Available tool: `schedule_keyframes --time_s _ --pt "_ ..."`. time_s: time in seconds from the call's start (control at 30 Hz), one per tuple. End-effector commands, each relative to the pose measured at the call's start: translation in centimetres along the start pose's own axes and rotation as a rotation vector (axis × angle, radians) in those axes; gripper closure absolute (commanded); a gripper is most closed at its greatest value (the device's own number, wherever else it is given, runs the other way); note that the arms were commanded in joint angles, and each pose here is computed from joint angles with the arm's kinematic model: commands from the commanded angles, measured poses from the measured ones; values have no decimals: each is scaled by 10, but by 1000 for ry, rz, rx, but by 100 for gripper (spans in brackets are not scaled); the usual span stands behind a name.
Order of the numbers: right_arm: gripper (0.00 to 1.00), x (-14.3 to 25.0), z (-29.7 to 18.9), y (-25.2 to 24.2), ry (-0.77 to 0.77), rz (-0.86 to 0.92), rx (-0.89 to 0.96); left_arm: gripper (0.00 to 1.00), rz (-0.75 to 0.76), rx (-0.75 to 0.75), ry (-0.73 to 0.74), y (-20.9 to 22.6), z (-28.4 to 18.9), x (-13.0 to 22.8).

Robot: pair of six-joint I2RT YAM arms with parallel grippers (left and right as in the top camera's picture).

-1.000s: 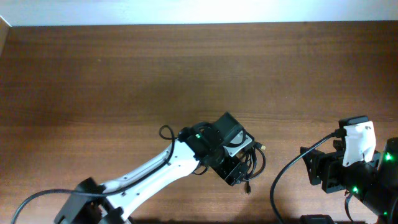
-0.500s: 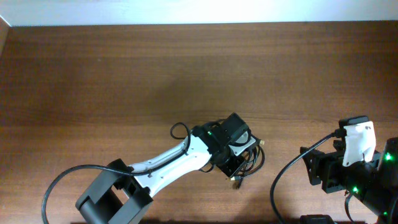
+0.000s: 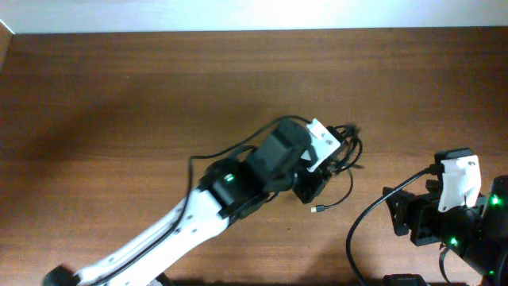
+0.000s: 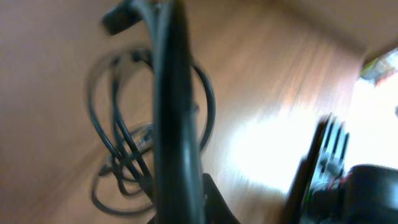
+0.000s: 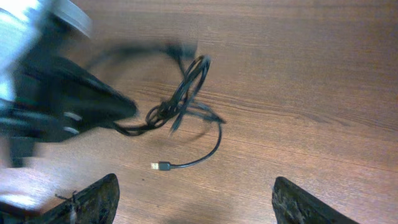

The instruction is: Untangle cables

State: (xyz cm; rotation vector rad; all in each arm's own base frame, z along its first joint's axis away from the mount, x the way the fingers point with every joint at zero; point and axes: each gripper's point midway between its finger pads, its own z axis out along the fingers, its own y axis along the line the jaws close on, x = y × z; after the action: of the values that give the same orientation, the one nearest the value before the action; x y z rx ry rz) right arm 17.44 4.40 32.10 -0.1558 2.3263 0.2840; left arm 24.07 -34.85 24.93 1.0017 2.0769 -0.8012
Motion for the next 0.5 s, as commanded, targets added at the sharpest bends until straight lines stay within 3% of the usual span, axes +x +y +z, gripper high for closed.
schedule_keyframes --time_s 0.0,0.17,0.47 --pt "15 -3 -4 4 -16 15 -17 100 53 3 -191 -13 -44 -49" --pt "14 -3 -4 4 -15 15 -16 100 89 83 -278 -34 -68 -66" --pt "11 -13 -4 4 -55 6 -17 100 178 359 -350 -85 -88 -80"
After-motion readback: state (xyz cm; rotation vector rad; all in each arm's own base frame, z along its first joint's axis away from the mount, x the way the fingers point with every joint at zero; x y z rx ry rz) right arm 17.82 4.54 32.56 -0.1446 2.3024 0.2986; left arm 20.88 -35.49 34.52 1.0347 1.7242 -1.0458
